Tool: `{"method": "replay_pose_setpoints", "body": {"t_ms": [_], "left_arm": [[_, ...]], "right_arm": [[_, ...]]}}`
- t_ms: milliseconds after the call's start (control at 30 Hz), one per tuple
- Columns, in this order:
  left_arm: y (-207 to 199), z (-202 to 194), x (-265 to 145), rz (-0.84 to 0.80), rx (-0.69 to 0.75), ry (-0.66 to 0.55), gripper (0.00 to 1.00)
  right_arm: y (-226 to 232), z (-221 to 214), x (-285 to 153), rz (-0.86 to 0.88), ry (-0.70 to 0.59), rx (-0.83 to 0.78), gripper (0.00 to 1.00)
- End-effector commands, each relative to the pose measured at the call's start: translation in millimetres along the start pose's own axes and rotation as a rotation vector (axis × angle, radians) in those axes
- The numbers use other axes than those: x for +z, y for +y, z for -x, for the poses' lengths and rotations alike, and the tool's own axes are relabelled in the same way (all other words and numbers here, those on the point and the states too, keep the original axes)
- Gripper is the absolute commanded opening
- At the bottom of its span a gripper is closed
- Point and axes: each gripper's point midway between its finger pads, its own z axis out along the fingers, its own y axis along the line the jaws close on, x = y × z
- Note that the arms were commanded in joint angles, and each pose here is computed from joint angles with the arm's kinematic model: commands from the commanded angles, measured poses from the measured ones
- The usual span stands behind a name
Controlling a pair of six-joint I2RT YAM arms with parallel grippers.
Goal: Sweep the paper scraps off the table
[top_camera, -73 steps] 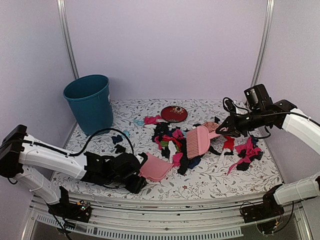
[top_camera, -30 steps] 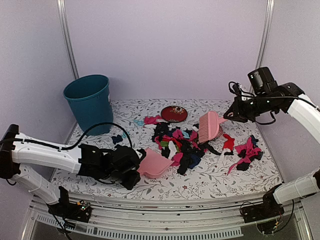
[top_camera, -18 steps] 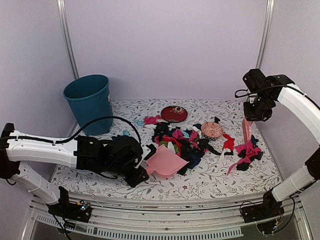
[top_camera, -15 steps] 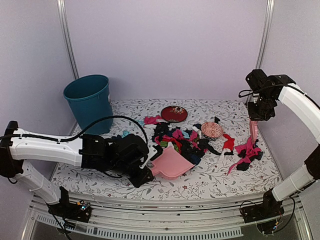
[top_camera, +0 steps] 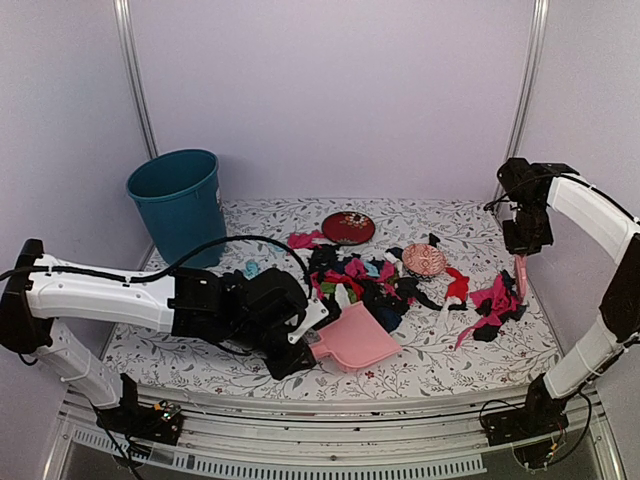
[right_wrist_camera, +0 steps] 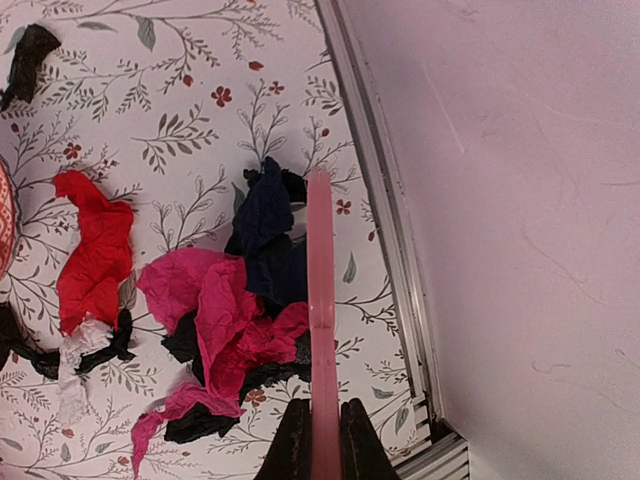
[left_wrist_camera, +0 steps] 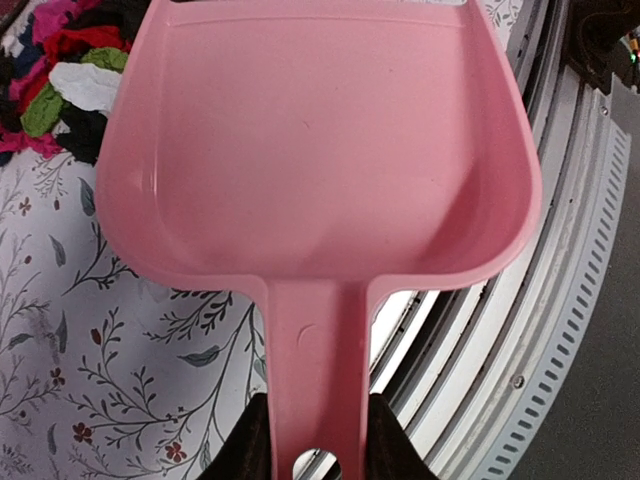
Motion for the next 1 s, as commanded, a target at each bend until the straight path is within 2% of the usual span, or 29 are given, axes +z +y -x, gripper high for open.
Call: {"method": "replay_pose_setpoints", "body": {"t_ms": [0, 267, 400, 600, 733, 867, 967], "left_arm": [[-6, -14, 8, -0.017, 0.061, 0.039, 0.23], [-2, -26, 11, -0.009, 0.068, 0.06, 0.23], [0, -28, 12, 0.0, 0.072, 0.064, 0.23], [2, -27, 15, 0.01, 0.072, 0.061, 0.23], [0, -28, 19, 0.002, 0.059, 0.063, 0.23], [2, -31, 18, 0.008, 0.041, 0.064, 0.23], [4, -33, 15, 0.015, 0.029, 0.056, 0.23]], "right_arm": [[26, -5, 22, 0.076, 0.058, -0.05, 0.01], [82, -26, 11, 0.269, 0.095, -0.129, 0.02], [124, -61, 5, 0.375, 0.197, -0.189, 0.01], [178, -96, -37, 0.554, 0.257, -0.257, 0.02], [181, -90, -66, 0.599, 0.253, -0.223, 0.02], [154, -67, -97, 0.549, 0.189, -0.162, 0.02], [143, -56, -117, 0.615, 0.155, -0.092, 0.02]]}}
